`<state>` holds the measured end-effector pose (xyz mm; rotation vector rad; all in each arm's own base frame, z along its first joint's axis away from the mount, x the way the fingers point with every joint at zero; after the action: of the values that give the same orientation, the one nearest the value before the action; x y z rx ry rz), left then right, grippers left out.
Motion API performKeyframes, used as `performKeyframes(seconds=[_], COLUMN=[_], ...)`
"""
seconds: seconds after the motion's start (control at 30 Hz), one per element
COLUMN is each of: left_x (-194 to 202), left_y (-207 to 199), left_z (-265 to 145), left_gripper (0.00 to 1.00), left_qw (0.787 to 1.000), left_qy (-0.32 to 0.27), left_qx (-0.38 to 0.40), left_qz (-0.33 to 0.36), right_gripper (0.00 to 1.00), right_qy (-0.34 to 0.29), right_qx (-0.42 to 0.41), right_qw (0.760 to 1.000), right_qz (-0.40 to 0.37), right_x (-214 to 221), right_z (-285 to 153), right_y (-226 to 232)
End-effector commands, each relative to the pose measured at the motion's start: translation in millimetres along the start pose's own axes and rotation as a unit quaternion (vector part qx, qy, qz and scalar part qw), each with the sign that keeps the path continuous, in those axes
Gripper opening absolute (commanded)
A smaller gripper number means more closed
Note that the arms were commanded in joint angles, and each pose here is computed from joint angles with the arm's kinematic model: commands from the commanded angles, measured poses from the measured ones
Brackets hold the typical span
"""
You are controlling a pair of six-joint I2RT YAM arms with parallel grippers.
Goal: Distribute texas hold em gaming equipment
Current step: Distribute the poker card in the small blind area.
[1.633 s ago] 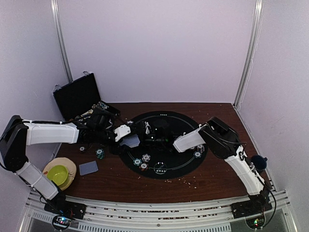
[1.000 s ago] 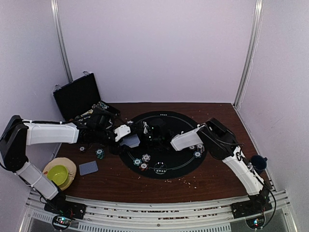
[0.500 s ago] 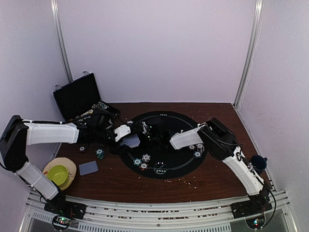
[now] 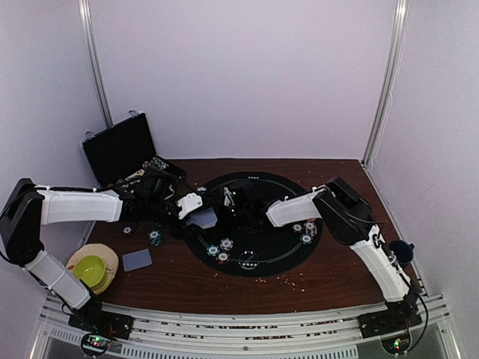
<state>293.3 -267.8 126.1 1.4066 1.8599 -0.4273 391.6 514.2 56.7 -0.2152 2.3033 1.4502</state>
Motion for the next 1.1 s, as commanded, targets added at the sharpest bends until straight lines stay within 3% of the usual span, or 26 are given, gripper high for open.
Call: performKeyframes(seconds=[0.0,0.6,1.07], left_x=[-11,-10,-9], left_y=[7,6,6], left_z=[-1,1,2], left_gripper=[0.5,0.5,0.5], left_qw=[1.0,1.0,1.0], left_qy=[-0.025,-0.022,-0.021], left_qx=[-0.006,-0.003,-0.003], left_qz=[0.0,0.0,-0.001], right_gripper=[0.42,0.36,0.41], right_qy=[-0.02,0.022,0.043], right_qx=[0.013,-0.011,0.043], right_qw=[1.0,1.0,0.997], right_qz=[-0.016,-0.013,-0.041], right_x=[-16,3,12], right_z=[-17,12,17], right_y=[11,11,6])
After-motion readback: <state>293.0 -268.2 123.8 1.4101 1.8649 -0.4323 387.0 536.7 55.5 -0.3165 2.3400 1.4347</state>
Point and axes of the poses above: each gripper's point midway between its finger pads, its own z axis out along the fingers, its own y axis along the line the jaws close on, x = y × z, the point moved 2 cm from there along -z, back along the fingers, and after that the axes turned 6 degrees about -z, right-handed, at the moved point
